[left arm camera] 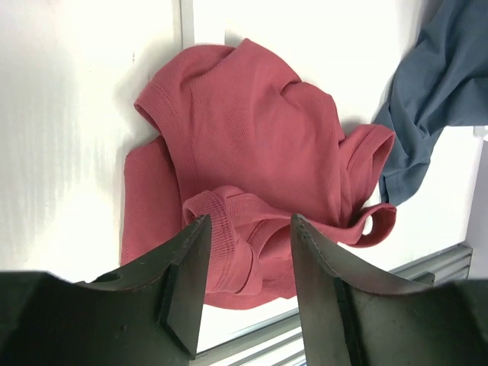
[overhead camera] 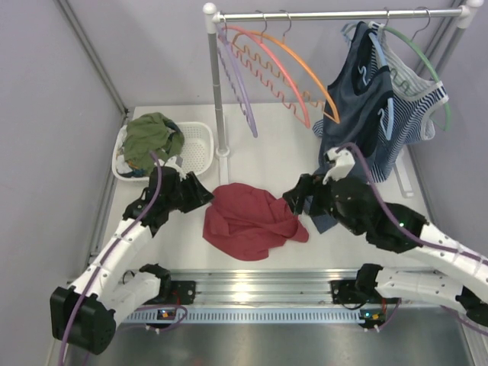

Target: Place the tank top on the hanger

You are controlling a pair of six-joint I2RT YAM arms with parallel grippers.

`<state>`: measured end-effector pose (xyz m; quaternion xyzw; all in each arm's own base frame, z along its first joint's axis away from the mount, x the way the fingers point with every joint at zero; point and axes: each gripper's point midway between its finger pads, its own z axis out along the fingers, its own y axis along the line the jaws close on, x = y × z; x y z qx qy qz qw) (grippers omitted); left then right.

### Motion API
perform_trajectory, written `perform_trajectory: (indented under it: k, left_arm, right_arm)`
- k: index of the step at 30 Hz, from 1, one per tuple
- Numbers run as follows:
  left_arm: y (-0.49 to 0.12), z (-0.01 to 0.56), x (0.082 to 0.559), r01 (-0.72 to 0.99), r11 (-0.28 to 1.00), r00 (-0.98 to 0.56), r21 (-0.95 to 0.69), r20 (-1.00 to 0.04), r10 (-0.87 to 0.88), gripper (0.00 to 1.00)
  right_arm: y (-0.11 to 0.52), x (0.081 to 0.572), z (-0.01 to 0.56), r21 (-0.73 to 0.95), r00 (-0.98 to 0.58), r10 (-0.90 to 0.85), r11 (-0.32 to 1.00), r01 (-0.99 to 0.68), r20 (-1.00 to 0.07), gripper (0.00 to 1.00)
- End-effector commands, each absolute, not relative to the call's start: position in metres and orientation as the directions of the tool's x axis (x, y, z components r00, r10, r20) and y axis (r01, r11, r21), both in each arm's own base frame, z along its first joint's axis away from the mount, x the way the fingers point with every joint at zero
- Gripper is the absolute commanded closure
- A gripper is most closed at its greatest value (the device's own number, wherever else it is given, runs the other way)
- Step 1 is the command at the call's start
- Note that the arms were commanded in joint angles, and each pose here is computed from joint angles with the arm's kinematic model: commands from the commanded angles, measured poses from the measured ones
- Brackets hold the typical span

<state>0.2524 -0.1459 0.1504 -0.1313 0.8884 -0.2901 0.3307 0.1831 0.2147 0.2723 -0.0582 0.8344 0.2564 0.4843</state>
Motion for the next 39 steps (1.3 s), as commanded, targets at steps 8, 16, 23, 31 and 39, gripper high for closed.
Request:
perform_trajectory:
  k: [8, 16, 23, 31, 39]
  left_arm:
    - [-0.142, 0.193, 0.261, 0.012, 0.807, -0.685, -0.590, -0.593, -0.424, 0.49]
    - [-0.148, 0.216, 0.263, 0.066, 0.795, -0.678, -0.603, -0.612, -0.408, 0.49]
    - [-0.150, 0.224, 0.262, 0.095, 0.797, -0.679, -0.597, -0.624, -0.386, 0.49]
    - [-0.152, 0.221, 0.260, 0.098, 0.792, -0.693, -0.603, -0.613, -0.381, 0.50]
    - [-0.152, 0.219, 0.260, 0.096, 0.793, -0.693, -0.602, -0.612, -0.381, 0.50]
  right_arm:
    - [0.199, 0.252, 0.488, 0.108, -0.132, 0.058, 0.908, -0.405, -0.989, 0.18]
    - [0.186, 0.329, 0.545, 0.084, -0.032, 0.079, 0.875, -0.477, -0.996, 0.18]
    - [0.191, 0.366, 0.531, 0.020, -0.034, 0.002, 0.838, -0.545, -0.999, 0.22]
    - [0.204, 0.389, 0.492, 0.038, -0.128, -0.041, 0.830, -0.556, -0.991, 0.33]
    - [0.205, 0.399, 0.474, 0.030, -0.160, -0.064, 0.852, -0.523, -0.985, 0.46]
